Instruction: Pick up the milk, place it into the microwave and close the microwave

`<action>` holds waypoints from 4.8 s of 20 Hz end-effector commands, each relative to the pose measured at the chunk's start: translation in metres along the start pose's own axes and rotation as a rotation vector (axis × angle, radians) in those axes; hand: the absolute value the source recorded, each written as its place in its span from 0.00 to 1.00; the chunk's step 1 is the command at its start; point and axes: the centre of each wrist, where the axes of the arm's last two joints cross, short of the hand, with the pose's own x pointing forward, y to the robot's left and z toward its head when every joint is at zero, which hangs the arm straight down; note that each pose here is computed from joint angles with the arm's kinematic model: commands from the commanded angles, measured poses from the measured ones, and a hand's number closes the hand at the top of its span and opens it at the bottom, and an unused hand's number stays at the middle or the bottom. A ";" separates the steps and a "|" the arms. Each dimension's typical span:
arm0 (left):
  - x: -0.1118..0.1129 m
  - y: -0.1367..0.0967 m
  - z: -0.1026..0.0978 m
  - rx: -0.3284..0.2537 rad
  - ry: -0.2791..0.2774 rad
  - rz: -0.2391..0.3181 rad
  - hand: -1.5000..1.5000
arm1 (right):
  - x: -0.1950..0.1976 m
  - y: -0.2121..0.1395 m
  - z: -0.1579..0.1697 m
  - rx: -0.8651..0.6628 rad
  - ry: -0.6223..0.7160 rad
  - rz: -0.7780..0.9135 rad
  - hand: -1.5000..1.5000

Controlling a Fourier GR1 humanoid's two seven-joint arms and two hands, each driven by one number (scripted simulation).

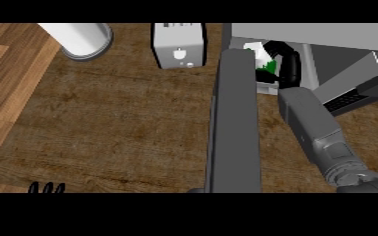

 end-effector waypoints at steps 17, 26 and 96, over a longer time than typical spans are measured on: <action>-0.010 0.009 -0.011 -0.031 -0.001 -0.010 0.00 | -0.044 -0.050 0.017 -0.283 0.191 0.519 1.00; -0.017 0.007 -0.022 -0.069 0.009 -0.002 0.00 | -0.022 -0.019 0.011 -0.066 0.055 0.563 0.00; -0.062 -0.046 -0.055 -0.406 0.228 -0.118 1.00 | -0.128 -0.144 0.208 0.210 0.132 -0.387 0.00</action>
